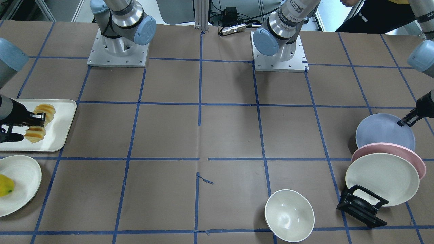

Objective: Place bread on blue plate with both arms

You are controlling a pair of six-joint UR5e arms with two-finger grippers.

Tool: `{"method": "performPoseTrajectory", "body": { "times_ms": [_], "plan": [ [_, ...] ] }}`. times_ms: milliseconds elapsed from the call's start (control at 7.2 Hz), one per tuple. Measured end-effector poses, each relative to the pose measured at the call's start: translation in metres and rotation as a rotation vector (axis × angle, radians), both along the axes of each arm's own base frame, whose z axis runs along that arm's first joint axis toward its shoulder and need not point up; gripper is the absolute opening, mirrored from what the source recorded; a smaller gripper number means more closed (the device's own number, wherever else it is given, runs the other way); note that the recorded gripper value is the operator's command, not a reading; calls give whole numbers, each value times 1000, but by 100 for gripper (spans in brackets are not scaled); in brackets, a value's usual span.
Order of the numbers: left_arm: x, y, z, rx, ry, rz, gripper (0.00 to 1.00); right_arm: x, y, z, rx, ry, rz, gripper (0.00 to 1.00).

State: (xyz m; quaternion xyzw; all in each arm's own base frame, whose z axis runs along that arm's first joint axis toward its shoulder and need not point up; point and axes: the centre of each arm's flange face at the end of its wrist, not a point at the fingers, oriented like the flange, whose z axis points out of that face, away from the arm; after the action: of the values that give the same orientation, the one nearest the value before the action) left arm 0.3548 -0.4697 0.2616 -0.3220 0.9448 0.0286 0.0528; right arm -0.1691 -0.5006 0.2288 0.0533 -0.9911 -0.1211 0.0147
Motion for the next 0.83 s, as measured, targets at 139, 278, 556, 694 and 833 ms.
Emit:
{"method": "performPoseTrajectory", "body": {
  "times_ms": [139,278,556,694,833],
  "plan": [
    [0,-1,5,-17,6,-3,0,3,1,6,-1,1,1,3],
    [-1,-1,9,-27,12,-7,0,7,2,13,-6,6,-2,4],
    [-1,3,26,-31,13,-8,0,23,2,30,-14,17,-7,6],
    [-1,4,42,-24,18,-15,0,35,-2,45,-24,27,7,5],
    [-1,4,64,-14,27,-20,0,51,-11,72,-34,36,34,5]
  ]
}}
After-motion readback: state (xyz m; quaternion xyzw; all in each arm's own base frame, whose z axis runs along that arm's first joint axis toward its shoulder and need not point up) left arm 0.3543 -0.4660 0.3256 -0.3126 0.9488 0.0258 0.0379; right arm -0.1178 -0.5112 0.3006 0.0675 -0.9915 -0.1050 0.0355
